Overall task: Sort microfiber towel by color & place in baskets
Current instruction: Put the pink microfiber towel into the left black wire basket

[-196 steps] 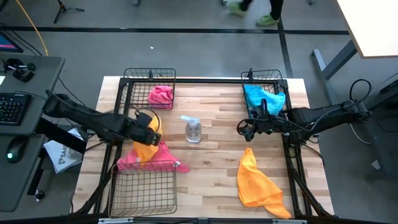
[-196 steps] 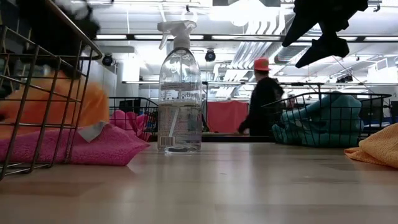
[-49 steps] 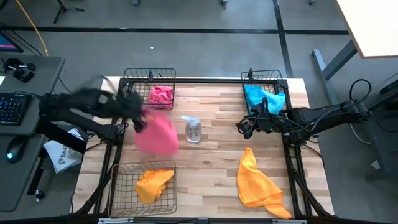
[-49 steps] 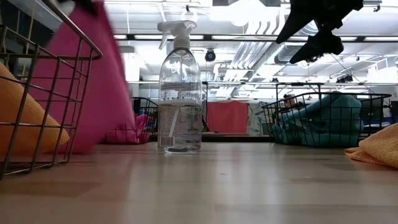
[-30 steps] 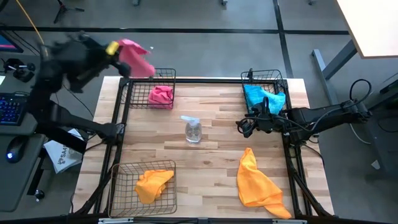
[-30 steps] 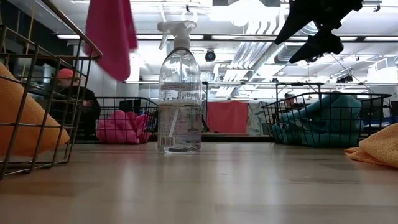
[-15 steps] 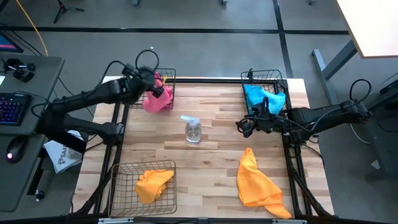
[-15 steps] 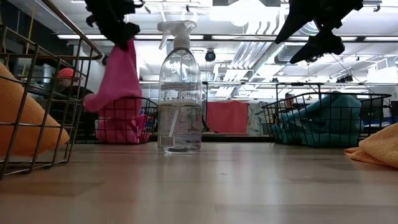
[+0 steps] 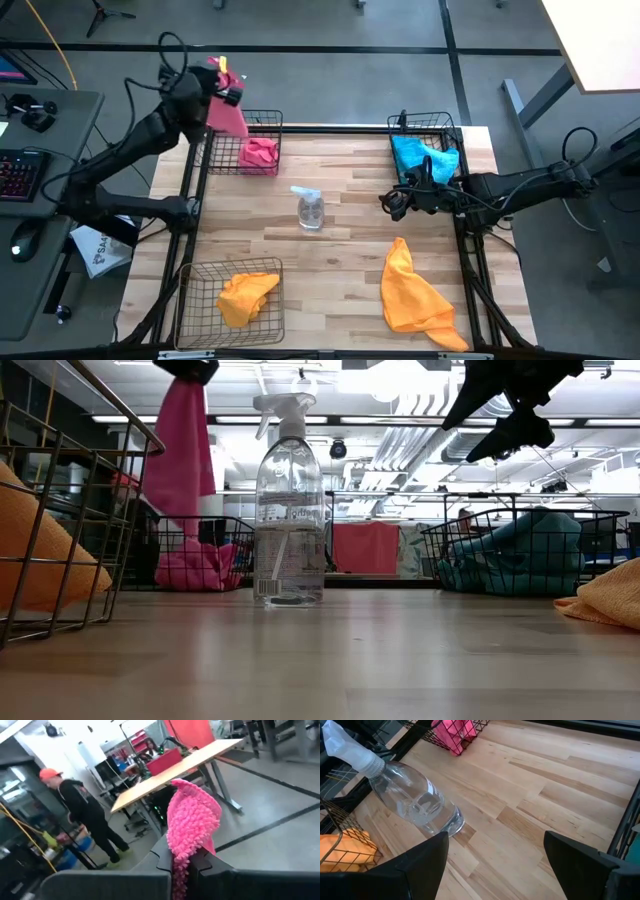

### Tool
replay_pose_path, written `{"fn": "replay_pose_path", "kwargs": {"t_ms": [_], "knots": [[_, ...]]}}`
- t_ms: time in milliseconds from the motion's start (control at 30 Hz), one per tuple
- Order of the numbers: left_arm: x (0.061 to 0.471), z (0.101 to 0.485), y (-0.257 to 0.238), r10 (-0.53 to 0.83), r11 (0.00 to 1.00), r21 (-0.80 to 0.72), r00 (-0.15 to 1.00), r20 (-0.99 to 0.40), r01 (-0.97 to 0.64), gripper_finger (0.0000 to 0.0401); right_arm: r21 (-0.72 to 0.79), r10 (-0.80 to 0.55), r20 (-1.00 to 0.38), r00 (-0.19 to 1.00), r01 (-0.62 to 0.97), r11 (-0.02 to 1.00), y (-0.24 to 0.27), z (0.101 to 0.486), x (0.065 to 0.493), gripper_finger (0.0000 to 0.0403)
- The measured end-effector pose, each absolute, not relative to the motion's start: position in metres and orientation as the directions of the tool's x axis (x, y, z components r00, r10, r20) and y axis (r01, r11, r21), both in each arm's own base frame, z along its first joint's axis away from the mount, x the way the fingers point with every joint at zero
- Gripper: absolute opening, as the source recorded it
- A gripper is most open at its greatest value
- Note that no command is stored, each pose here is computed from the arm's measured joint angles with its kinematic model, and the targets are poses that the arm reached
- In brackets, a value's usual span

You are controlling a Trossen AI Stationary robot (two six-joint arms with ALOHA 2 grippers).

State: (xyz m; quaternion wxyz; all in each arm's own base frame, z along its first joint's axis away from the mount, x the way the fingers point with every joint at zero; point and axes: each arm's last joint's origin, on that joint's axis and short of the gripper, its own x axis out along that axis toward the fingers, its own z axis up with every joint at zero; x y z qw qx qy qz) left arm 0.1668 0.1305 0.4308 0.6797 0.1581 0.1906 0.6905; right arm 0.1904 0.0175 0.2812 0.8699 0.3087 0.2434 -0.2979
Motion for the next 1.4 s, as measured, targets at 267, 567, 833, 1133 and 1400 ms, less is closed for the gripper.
{"fn": "replay_pose_path", "kwargs": {"t_ms": [267,567,833,1133,1400], "knots": [[0.167,0.365,0.133,0.945,0.168,0.367,0.044,-0.324,-0.915,0.0000,0.406,-0.371,-0.606,0.703,0.675,0.616,0.017,0.281,0.190,0.0323],[0.168,0.278,0.102,0.824,0.247,0.054,0.180,-0.537,-0.967,0.0000,0.403,-0.372,-0.606,0.703,0.675,0.618,0.017,0.281,0.190,0.0323],[0.163,0.258,0.081,0.810,0.247,0.023,0.193,-0.554,-0.969,0.0000,0.377,-0.421,-0.592,0.687,0.698,0.609,0.016,0.281,0.190,0.0323],[0.166,0.285,0.120,0.847,0.373,0.217,0.236,-0.476,-0.902,0.0002,0.378,-0.432,-0.588,0.684,0.704,0.601,0.015,0.281,0.189,0.0323],[0.158,0.270,0.162,0.673,0.434,0.088,0.257,-0.693,-0.897,0.0072,0.417,-0.455,-0.573,0.682,0.721,0.553,0.015,0.282,0.190,0.0323]]}}
